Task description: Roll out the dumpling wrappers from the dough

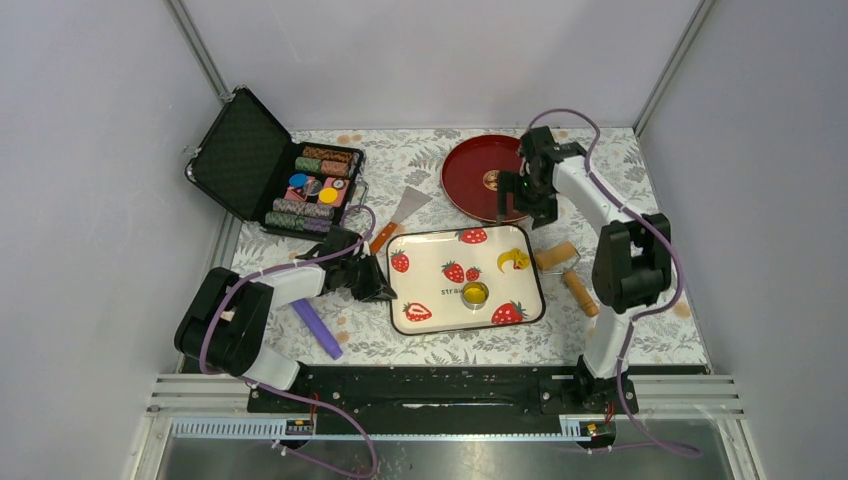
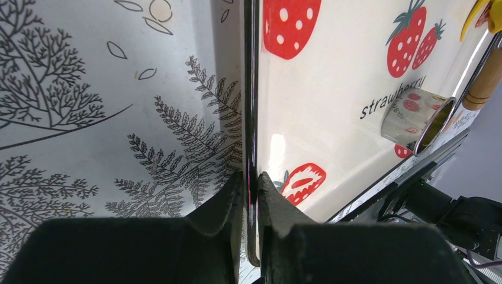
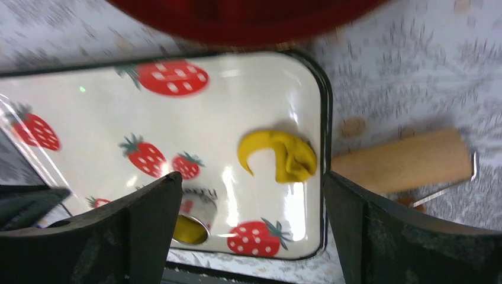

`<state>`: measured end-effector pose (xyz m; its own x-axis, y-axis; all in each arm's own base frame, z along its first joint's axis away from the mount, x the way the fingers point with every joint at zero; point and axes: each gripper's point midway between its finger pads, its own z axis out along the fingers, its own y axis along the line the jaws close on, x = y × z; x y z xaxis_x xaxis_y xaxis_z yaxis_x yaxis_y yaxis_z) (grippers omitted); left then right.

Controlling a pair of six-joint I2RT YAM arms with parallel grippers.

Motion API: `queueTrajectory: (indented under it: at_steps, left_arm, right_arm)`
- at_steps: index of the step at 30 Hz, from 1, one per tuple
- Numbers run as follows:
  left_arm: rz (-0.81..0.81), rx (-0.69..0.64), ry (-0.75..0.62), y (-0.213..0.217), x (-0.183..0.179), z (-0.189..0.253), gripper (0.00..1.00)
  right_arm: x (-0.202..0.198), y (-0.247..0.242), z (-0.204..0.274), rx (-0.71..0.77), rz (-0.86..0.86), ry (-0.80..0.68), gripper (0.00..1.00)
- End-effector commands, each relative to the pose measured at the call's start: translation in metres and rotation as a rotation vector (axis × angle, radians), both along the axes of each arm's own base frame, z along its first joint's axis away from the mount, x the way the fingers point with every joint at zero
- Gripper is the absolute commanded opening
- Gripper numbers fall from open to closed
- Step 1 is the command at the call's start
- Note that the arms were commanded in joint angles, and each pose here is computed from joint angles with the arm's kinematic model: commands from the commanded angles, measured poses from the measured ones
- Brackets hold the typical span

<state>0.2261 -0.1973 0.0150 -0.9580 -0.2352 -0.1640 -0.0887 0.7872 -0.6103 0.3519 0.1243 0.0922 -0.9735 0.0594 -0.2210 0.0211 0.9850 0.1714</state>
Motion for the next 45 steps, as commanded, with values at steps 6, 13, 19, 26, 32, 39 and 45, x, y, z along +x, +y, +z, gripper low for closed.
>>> queueTrajectory:
  at_steps: [6, 13, 19, 26, 32, 39, 45]
  left_arm:
    - [-0.009, 0.192, 0.121, 0.034, -0.033, -0.044, 0.00]
    - [-0.009, 0.191, 0.123, 0.033, -0.033, -0.044, 0.00]
    - [-0.009, 0.192, 0.122, 0.033, -0.034, -0.044, 0.00]
    - [-0.017, 0.173, 0.113, 0.031, -0.035, -0.042, 0.00]
    - [-0.030, 0.158, 0.109, 0.028, -0.037, -0.037, 0.00]
    - [-0.058, 0.157, 0.114, 0.020, -0.049, -0.030, 0.00]
    - [-0.059, 0.143, 0.126, 0.005, -0.066, -0.024, 0.00]
  right_arm:
    - [0.067, 0.036, 0.001, 0.103, -0.020, 0.014, 0.85]
    - [0.111, 0.042, -0.015, 0.185, -0.145, 0.064, 0.61]
    - [0.108, 0.032, -0.036, 0.143, -0.186, 0.162, 0.45]
    - [0.077, 0.029, -0.054, 0.129, -0.160, 0.278, 0.26]
    - [0.051, 0.031, -0.063, 0.143, -0.123, 0.354, 0.24]
    - [0.029, 0.038, -0.051, 0.184, -0.081, 0.377, 0.24]
    - [-0.001, 0.045, -0.055, 0.190, -0.041, 0.409, 0.24]
